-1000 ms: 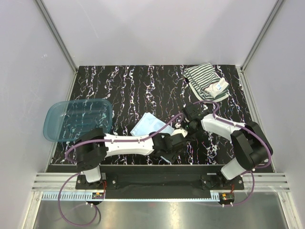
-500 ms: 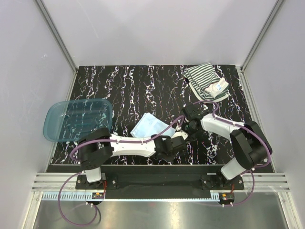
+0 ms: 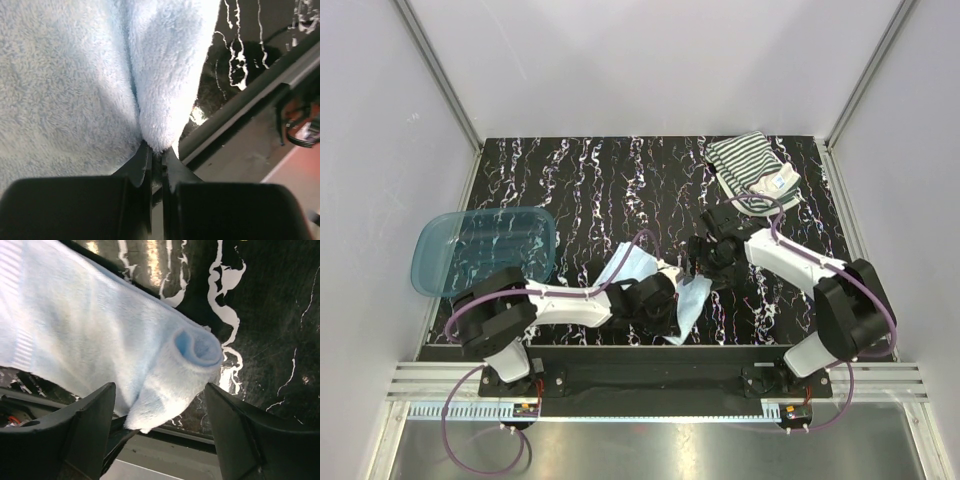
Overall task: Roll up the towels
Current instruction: Roll the towel
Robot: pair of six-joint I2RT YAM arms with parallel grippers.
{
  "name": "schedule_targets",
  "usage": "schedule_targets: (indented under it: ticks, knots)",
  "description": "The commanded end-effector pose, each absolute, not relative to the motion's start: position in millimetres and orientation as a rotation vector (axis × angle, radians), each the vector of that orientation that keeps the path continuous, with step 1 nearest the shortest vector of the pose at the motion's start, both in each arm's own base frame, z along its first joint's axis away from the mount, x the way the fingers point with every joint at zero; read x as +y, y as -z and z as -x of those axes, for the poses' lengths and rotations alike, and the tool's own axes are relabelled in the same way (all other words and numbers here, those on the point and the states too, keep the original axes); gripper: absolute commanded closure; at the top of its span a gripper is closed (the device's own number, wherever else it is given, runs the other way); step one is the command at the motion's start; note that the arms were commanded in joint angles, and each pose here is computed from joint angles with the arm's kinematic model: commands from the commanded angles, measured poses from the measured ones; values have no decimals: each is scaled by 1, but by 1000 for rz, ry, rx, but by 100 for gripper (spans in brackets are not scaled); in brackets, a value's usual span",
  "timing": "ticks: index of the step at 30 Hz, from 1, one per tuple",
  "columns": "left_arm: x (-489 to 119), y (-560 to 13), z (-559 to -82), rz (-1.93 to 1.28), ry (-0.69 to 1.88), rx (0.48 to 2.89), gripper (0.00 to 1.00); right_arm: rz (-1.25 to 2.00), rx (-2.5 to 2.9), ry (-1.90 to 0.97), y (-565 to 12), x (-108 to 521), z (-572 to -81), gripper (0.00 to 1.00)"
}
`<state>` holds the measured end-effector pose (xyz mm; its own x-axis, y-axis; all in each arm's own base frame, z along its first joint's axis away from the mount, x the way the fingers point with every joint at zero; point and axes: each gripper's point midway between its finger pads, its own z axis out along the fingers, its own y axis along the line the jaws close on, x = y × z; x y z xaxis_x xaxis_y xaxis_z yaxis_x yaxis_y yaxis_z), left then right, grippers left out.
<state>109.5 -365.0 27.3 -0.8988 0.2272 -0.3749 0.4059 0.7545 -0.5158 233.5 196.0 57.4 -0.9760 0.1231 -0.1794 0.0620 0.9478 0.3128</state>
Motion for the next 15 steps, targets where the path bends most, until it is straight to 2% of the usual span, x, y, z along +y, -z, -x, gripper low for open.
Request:
schedule_targets:
  ticks: [1,6,15]
  knots:
    - [-374,-27,-90,-428,1074,2726,100,-134,2794,-566,-91,207,-240,21]
    - [-377,-36,-98,-368,1185,2719,100,-114,2723,-796,-96,217,-216,22]
    - [-361,-30,-112,-259,1178,2743,100,-205,2687,-831,-85,202,-190,25]
